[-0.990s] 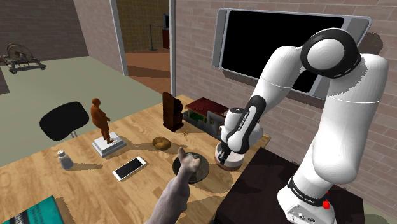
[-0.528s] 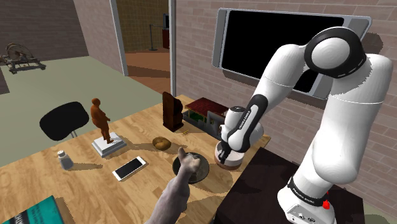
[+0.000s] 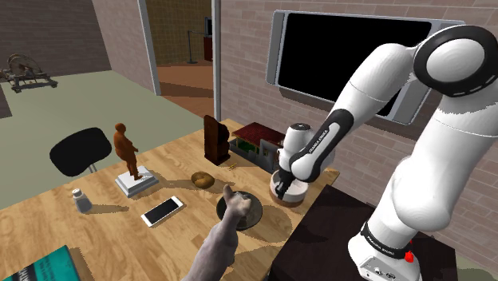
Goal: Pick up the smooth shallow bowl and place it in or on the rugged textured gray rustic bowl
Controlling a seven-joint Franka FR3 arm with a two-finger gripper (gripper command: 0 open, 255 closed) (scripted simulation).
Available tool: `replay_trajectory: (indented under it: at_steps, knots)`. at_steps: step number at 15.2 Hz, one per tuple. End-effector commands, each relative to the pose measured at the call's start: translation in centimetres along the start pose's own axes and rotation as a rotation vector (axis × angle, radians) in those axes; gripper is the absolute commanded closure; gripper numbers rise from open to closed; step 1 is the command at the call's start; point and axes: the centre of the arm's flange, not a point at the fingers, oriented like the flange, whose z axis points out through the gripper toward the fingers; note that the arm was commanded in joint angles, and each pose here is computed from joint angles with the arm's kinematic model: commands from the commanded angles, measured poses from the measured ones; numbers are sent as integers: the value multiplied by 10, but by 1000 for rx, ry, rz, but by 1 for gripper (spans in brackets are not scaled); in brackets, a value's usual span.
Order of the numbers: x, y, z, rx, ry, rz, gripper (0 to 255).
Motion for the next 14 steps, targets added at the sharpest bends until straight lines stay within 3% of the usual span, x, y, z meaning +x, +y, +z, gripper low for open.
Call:
replay_trajectory:
  at_steps: [1, 14]
  knots:
    - [0, 0, -10, 0, 0, 0, 255]
    - [1, -1, -78, 0, 0, 0, 255]
